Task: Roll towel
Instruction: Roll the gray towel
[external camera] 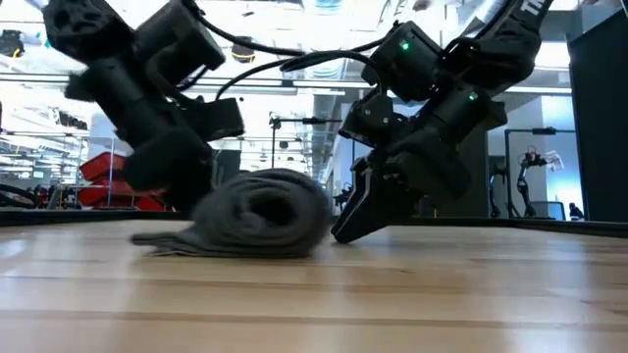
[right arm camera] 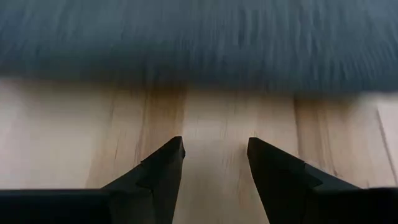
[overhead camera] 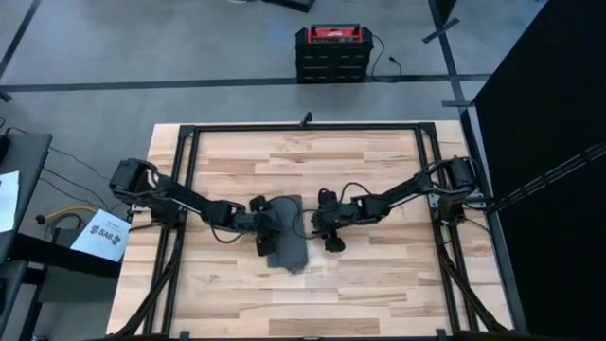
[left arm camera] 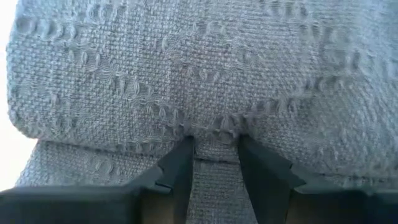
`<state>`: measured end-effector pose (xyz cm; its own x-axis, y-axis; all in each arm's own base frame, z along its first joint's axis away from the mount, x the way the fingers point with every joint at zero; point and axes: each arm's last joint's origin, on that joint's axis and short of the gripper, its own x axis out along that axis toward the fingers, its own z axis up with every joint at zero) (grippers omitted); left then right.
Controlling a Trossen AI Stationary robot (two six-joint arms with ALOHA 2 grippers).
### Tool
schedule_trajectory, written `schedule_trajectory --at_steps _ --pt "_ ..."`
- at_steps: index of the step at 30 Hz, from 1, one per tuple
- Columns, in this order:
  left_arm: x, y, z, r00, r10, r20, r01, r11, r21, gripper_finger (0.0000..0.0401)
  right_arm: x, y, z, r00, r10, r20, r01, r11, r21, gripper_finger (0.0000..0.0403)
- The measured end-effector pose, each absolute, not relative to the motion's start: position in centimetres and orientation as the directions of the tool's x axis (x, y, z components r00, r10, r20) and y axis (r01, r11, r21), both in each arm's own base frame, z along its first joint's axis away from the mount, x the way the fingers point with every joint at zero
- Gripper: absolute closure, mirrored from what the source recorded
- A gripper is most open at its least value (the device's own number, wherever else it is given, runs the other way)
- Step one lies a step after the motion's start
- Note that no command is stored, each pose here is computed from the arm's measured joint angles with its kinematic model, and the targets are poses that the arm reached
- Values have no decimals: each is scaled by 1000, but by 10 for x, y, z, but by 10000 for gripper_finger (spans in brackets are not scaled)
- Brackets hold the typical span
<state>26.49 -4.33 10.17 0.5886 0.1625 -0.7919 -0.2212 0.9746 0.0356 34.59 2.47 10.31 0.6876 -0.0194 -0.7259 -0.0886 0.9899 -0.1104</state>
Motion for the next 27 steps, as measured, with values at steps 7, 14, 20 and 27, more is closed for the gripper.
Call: schedule_trajectory --at_steps 7,14,20,27 --pt "284 -30 87 679 143 -720 -136 988 68 283 340 17 99 634 4 -773 -75 996 -57 231" --pt "294 -20 80 721 133 -680 -127 990 59 283 342 19 109 661 9 -751 -59 997 -40 231" --pt "294 -20 81 721 123 -682 -117 992 56 283 340 20 142 726 12 -687 -38 999 -22 231" --pt "294 -20 81 722 123 -681 -115 992 57 283 338 16 143 711 4 -704 -10 1000 -4 231"
